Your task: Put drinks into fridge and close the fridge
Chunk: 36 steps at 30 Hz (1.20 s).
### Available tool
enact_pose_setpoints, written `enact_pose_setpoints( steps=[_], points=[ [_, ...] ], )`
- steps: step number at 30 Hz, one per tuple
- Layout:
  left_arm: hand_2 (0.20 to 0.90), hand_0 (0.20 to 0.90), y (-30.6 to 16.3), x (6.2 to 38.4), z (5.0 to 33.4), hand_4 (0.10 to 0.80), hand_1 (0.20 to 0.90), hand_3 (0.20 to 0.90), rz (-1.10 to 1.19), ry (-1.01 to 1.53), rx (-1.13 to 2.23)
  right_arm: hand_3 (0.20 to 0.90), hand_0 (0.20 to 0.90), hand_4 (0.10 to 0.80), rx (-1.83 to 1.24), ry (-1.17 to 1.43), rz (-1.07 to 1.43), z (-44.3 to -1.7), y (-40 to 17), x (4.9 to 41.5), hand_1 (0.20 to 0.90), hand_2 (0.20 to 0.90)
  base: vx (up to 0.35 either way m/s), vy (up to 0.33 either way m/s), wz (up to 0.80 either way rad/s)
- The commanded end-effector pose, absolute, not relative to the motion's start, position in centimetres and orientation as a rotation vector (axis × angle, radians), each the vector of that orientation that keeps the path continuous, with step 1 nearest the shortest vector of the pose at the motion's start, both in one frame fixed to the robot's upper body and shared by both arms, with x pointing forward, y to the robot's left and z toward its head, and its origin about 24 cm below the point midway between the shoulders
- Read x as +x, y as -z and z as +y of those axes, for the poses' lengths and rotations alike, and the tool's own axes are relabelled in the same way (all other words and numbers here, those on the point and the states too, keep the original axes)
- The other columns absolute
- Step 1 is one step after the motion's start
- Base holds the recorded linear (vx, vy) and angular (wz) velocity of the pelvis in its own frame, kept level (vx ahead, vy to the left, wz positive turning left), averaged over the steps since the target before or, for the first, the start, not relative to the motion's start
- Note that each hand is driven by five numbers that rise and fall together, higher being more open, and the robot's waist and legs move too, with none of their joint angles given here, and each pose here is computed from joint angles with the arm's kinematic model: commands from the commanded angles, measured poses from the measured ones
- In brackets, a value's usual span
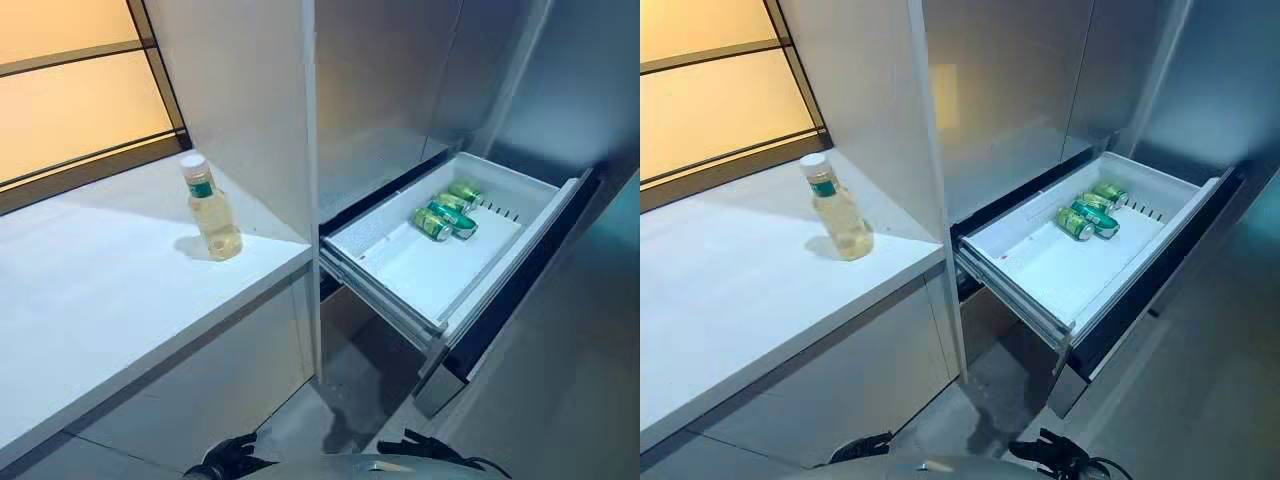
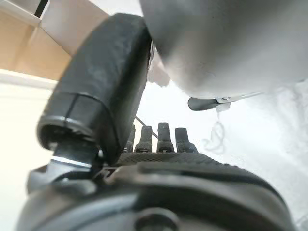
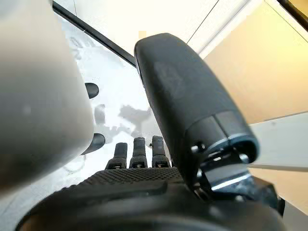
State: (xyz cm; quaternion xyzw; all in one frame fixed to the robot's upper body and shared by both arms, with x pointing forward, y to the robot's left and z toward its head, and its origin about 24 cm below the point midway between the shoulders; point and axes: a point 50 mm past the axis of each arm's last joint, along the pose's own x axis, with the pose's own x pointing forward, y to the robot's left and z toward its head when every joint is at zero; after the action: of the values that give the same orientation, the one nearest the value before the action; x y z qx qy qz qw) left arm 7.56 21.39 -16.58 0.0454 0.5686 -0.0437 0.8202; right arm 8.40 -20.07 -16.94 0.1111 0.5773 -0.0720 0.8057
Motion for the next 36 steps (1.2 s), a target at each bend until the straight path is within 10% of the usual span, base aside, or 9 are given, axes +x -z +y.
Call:
enact_pose_setpoints(
  steps=[1,15,25,36],
  points=[
    [0.9,0.9,16.6,9.5,19.0,0.8,0.9,0.9,1.161,0.141,0.035,0.9,0.9,0.8,0.209,0.111,1.222,-20.0,16.8,9.5,0.9,0.9,0.0,0.0,0.0],
    [0.9,0.9,16.1,10.5,18.9,0.8,0.9,0.9,1.095,0.125,-0.271,0.9,0.9,0.8,0.203,0.116,1.227,-20.5,16.6,9.7,0.9,0.9,0.0,0.0,0.0],
    [0.9,0.9,11.3,17.9,17.5,0.8,0.9,0.9,0.809,0.448,-0.464,0.9,0.9,0.8,0.162,0.1,1.22,-22.0,16.1,10.5,0.9,0.9,-0.002,0.012,0.0],
    [0.9,0.9,-3.5,23.8,14.8,0.8,0.9,0.9,0.292,1.138,-0.827,0.9,0.9,0.8,0.17,0.143,1.215,-22.7,16.2,9.2,0.9,0.9,0.001,-0.005,0.02]
  ],
)
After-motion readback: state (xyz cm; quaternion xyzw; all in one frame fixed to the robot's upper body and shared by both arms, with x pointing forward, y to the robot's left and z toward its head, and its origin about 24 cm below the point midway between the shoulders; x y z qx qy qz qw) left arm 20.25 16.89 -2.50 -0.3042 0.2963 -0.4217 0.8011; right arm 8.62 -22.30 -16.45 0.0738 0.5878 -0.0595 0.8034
